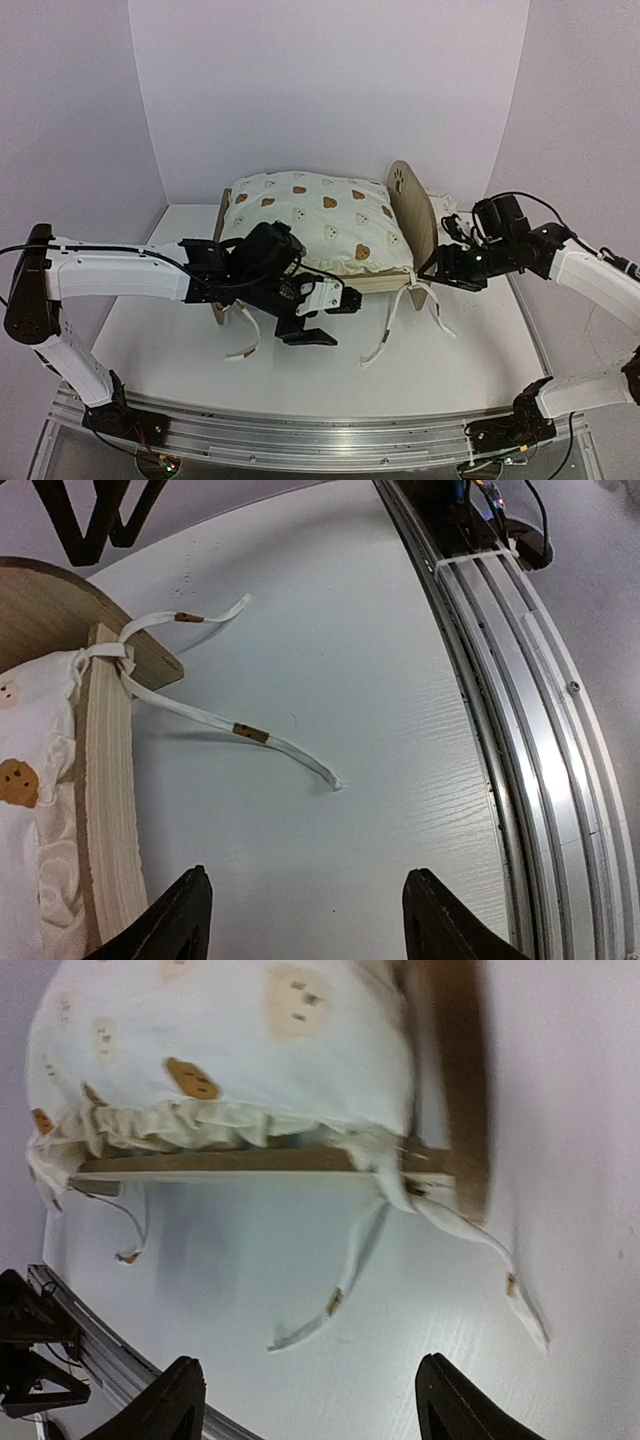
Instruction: Set up the pet bed
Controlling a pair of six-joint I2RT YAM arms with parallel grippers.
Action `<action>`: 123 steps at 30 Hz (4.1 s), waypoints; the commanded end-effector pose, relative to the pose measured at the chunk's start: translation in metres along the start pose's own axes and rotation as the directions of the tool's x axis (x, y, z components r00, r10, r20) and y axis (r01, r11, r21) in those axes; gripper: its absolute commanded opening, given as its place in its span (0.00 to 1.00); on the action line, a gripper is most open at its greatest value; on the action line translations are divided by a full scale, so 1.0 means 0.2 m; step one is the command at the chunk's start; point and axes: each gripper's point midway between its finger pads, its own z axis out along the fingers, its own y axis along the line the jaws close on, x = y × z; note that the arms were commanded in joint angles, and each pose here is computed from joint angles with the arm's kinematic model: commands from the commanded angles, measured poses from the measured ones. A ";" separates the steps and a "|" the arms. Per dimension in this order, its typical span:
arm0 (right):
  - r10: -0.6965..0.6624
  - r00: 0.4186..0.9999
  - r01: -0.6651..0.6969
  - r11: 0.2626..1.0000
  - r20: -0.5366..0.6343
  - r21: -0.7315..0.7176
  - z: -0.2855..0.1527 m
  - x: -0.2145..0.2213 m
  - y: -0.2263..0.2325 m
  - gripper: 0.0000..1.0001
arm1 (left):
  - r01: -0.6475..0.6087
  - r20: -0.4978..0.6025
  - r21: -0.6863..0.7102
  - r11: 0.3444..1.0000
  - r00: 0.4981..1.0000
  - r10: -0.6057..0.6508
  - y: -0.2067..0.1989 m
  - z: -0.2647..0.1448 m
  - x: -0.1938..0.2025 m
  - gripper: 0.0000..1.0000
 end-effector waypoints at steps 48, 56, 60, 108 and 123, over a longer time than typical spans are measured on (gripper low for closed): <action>-0.372 0.924 0.372 0.809 0.093 -0.456 0.81 0.38 1.18 0.68 | -0.220 -0.424 -0.301 0.928 0.902 0.076 0.19 -0.69 0.95 0.43; -0.394 0.914 0.396 0.806 0.102 -0.439 0.82 0.38 1.15 0.71 | -0.189 -0.460 -0.257 0.948 0.887 0.053 0.15 -0.65 1.02 0.36; -0.396 0.913 0.396 0.807 0.096 -0.438 0.83 0.39 1.15 0.71 | -0.194 -0.485 -0.258 0.947 0.873 0.047 0.15 -0.65 1.07 0.30; -0.371 0.925 0.361 0.801 0.077 -0.478 0.85 0.35 1.18 0.72 | 0.227 -0.288 -0.463 0.857 0.876 -0.388 0.43 -0.75 1.04 0.16; -0.383 0.921 0.369 0.785 0.079 -0.499 0.85 0.35 1.20 0.73 | 0.281 -0.404 -0.340 0.898 0.819 -0.409 0.37 -0.68 1.12 0.52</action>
